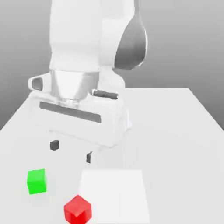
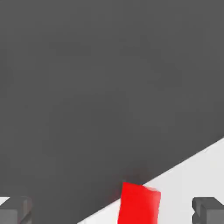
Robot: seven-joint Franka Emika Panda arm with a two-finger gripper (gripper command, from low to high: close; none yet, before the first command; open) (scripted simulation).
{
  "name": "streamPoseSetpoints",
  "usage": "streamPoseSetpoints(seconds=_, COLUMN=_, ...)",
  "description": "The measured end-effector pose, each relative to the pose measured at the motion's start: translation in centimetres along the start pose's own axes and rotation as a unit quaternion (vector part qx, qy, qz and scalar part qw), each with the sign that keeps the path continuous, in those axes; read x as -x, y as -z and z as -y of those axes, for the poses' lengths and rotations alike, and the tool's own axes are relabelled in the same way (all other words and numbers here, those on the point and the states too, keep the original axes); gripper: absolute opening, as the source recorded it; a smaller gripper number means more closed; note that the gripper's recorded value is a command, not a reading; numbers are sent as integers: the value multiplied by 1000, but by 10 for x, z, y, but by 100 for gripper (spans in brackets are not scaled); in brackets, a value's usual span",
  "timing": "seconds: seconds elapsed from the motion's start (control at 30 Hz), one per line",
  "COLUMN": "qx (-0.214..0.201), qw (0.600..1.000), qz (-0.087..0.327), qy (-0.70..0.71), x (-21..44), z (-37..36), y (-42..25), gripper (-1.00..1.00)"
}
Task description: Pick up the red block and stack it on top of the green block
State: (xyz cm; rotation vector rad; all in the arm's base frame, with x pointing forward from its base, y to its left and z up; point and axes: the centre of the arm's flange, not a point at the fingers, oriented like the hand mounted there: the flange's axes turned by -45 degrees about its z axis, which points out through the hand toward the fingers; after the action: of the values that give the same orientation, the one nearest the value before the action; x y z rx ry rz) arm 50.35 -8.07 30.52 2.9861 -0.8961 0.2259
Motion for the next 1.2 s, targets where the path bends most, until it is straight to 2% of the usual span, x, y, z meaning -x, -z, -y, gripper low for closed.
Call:
streamPoseSetpoints(seconds=0.17, qx=15, qw=997, qz=62, qy=-50, x=20, z=-15, y=-87, gripper=0)
streamPoseSetpoints(seconds=0.3, qx=17, qw=996, qz=70, qy=-57, x=30, z=-19, y=-142, gripper=0)
streamPoseSetpoints(seconds=0.33, qx=17, qw=996, qz=70, qy=-57, x=32, z=-19, y=-152, gripper=-100)
streamPoseSetpoints(seconds=0.53, qx=17, qw=996, qz=70, qy=-57, x=32, z=-19, y=-157, gripper=-100)
streamPoseSetpoints(seconds=0.7, qx=17, qw=996, qz=70, qy=-58, x=25, z=-18, y=-108, gripper=-100)
streamPoseSetpoints(seconds=0.77, qx=22, qw=995, qz=69, qy=-70, x=21, z=-49, y=-89, gripper=-100)
streamPoseSetpoints(seconds=0.97, qx=26, qw=985, qz=68, qy=-159, x=37, z=-211, y=-57, gripper=-100)
streamPoseSetpoints(seconds=1.1, qx=23, qw=987, qz=68, qy=-147, x=46, z=-206, y=-97, gripper=-100)
streamPoseSetpoints(seconds=1.13, qx=23, qw=987, qz=68, qy=-146, x=49, z=-207, y=-107, gripper=100)
streamPoseSetpoints(seconds=1.2, qx=23, qw=987, qz=68, qy=-146, x=49, z=-207, y=-107, gripper=100)
